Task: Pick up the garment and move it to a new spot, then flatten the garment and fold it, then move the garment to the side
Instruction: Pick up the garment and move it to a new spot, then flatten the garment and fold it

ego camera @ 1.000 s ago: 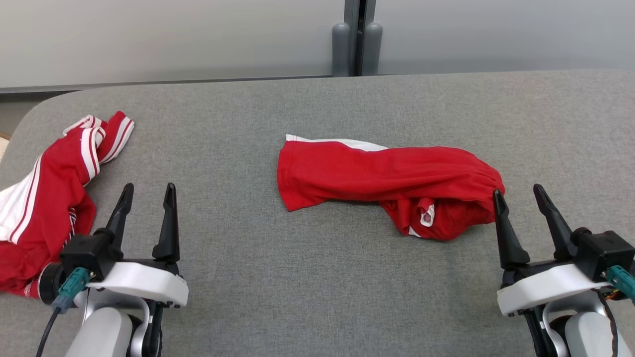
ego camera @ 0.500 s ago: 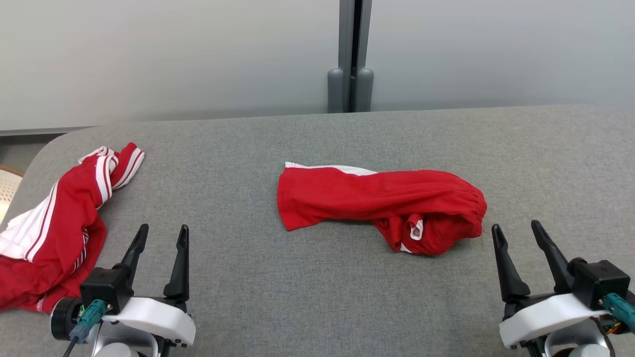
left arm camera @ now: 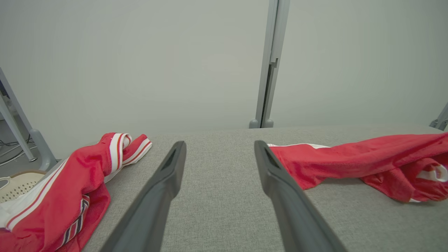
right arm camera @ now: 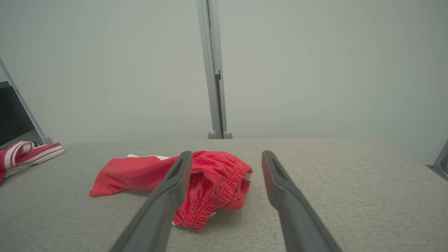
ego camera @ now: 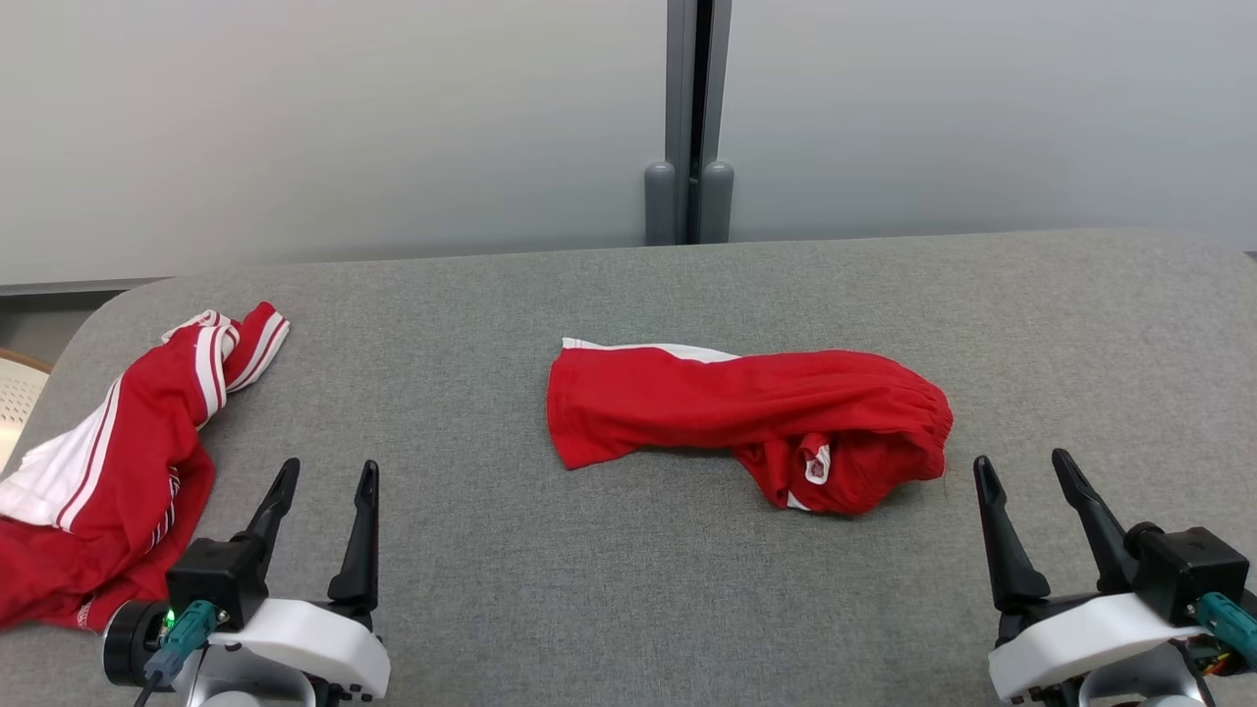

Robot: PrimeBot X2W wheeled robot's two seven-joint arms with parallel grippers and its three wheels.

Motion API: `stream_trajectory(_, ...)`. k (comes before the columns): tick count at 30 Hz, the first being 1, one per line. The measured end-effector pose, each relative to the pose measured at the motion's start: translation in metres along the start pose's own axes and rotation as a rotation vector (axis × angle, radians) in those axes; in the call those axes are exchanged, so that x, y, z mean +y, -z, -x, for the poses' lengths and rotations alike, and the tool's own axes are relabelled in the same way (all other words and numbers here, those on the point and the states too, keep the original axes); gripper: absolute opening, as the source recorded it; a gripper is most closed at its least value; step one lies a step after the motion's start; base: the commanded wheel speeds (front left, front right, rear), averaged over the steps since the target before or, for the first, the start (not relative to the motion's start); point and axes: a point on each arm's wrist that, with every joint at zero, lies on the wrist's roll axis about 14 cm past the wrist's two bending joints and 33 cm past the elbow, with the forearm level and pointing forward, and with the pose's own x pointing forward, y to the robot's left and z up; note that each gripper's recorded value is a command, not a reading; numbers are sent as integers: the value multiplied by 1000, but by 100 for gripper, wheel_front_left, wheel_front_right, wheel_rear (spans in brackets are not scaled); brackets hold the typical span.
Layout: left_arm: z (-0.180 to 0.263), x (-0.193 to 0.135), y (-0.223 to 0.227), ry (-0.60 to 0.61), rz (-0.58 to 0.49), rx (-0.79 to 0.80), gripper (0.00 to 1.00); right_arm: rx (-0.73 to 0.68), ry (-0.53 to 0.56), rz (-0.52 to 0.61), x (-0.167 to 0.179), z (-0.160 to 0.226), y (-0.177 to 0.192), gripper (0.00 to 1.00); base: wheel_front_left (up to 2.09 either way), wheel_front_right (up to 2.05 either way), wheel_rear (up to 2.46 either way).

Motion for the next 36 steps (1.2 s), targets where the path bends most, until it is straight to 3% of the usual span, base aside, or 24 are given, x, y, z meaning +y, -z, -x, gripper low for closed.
stream_trajectory(20, -3, -6, 1, 15, -7, 11, 100, 7, -2, -2, 2, -1, 2, 100, 0, 0, 0)
stream_trajectory(29, -43, -65, 10, 198, 23, 72, 100, 18, -17, -7, 3, -18, 6, 100, 0, 0, 0)
stream_trajectory(36, -77, -98, 64, 301, 46, 277, 100, 73, -9, -17, -5, -33, 24, 100, 0, 0, 0)
